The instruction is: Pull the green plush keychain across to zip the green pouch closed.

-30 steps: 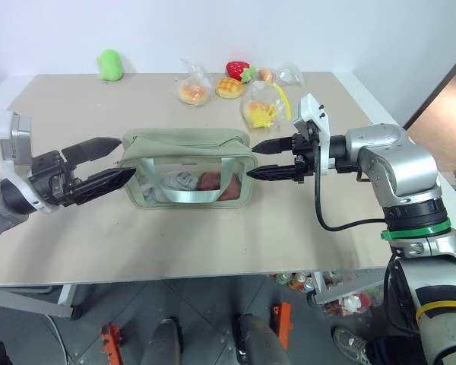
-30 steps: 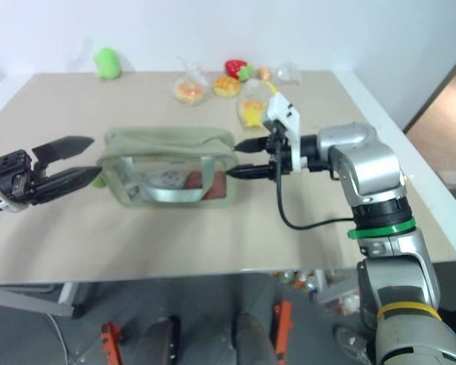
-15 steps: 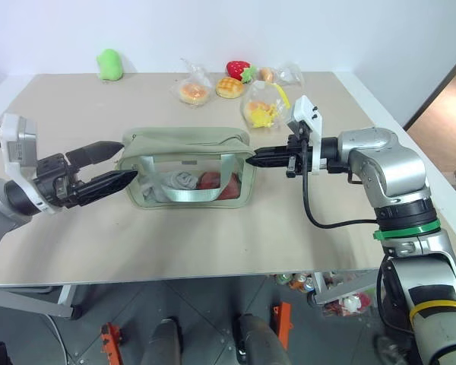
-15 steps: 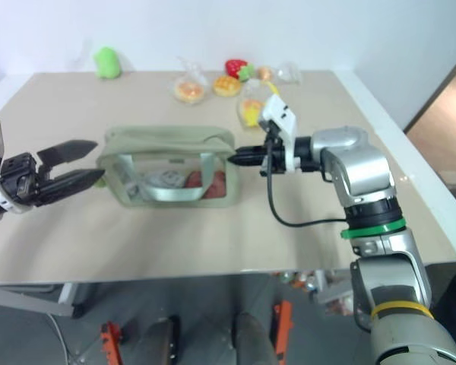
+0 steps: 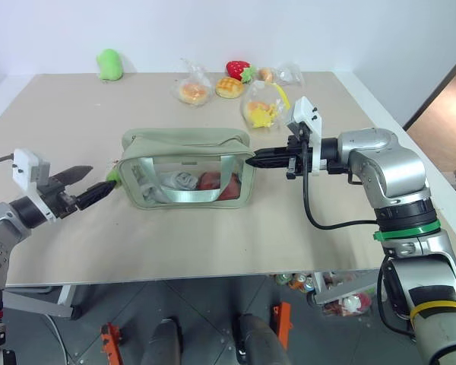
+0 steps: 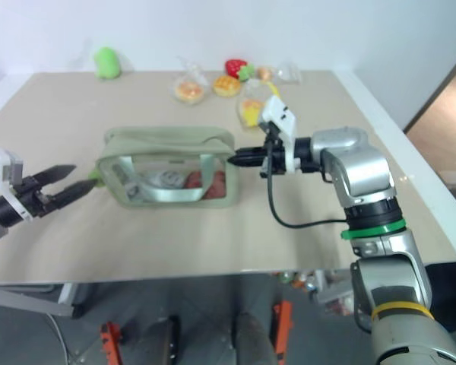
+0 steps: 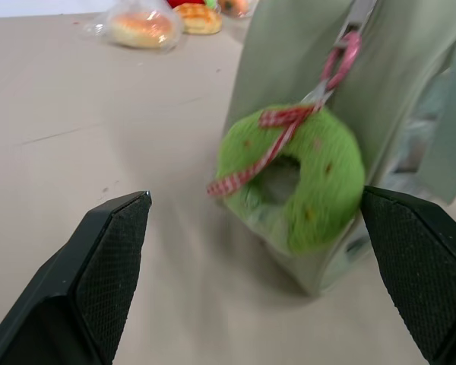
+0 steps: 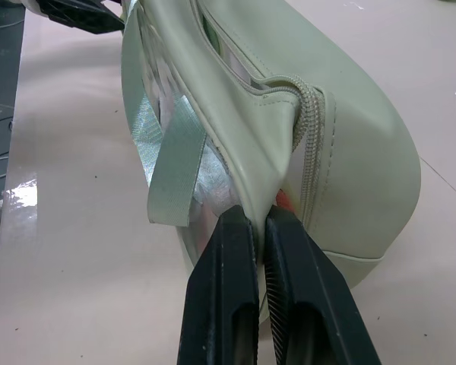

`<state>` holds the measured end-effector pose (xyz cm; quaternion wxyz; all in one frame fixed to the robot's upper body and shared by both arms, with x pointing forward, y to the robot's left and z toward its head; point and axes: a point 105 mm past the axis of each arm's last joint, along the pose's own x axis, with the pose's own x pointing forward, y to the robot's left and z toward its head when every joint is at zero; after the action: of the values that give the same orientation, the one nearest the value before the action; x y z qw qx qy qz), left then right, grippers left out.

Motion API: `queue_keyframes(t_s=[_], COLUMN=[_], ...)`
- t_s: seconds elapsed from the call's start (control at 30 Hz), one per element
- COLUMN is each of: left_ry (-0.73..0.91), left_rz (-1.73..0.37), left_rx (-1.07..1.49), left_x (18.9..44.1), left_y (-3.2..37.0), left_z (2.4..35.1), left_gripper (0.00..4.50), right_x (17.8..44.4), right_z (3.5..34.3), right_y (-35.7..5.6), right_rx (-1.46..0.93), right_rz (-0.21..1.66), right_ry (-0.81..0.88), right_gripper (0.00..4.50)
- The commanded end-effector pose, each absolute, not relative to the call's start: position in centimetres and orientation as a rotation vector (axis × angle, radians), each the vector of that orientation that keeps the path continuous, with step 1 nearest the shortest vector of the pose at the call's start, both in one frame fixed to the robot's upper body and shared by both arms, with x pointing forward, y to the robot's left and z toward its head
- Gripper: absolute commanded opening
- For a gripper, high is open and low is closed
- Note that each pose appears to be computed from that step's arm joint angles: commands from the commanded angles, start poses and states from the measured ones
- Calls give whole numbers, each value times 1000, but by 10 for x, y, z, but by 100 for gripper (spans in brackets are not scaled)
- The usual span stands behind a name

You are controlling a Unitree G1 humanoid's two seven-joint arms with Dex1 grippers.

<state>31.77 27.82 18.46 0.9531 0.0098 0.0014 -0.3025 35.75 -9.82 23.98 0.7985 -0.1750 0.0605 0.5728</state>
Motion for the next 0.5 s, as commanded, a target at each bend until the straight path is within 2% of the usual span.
queue_keyframes(t_s=[0.03,0.17,0.5], left_ry=[11,26,-1], left_rz=[-628,-631,-766], left_rx=[67,84,102], left_x=[319,321,323], left_y=[279,281,250], left_z=[184,178,187], left_gripper=[450,450,450], right_x=[352,353,356], right_z=[251,251,251], right_y=[-98,-100,-101], right_rx=[-402,-403,-400], right_rz=[1233,1222,1194], right_ry=[79,78,84], right_gripper=[9,9,9])
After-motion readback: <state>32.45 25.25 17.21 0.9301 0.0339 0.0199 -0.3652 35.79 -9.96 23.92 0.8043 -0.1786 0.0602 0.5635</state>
